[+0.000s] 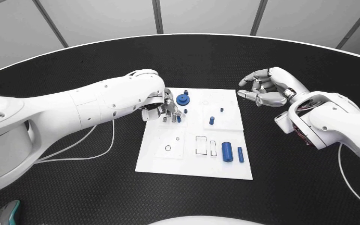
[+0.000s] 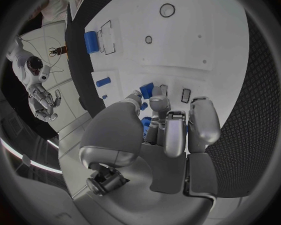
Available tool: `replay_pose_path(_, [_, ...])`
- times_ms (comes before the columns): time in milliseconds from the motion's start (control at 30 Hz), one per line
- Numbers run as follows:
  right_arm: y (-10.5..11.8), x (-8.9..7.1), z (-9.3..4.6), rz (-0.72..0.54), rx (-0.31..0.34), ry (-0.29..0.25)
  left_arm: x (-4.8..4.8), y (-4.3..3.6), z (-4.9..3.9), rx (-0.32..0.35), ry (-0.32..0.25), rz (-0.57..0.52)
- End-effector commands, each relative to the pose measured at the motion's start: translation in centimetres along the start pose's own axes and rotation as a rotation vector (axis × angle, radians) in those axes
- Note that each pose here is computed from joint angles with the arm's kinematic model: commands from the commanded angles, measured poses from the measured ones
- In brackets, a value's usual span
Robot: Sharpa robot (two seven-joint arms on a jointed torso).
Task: Assemble the parts on the task board
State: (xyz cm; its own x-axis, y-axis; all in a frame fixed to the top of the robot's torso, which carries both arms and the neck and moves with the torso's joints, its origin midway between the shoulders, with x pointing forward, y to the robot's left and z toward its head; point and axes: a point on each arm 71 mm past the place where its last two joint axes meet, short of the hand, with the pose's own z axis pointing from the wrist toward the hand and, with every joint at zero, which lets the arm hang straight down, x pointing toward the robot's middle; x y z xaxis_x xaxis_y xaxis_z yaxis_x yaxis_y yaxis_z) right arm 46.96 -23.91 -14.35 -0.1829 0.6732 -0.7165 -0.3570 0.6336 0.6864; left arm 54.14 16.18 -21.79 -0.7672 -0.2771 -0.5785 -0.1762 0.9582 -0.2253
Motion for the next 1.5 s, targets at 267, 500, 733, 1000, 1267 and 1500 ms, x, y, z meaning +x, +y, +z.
replay_pose_path(267, [-0.1,0.0,0.1,-0.001,0.001,0.0,0.03,0.31,-0.02,-0.035,0.005,-0.002])
replay_pose_path(500, [-0.1,0.0,0.1,-0.001,0.003,0.0,0.01,0.4,-0.04,-0.029,0.004,-0.013])
replay_pose_path(733, [-0.1,0.0,0.2,-0.002,0.004,0.002,0.21,0.51,-0.05,-0.014,0.041,-0.051])
replay_pose_path(1000, [-0.2,0.0,0.2,-0.003,0.006,0.002,0.25,1.03,-0.23,-0.001,0.053,-0.085])
replay_pose_path(1267, [-0.3,-0.1,0.2,-0.005,0.009,0.0,0.06,2.12,-0.66,0.007,0.023,-0.129])
replay_pose_path(1500, [-0.4,-0.1,0.2,-0.005,0.009,-0.001,-0.09,2.51,-0.98,0.014,-0.024,-0.13])
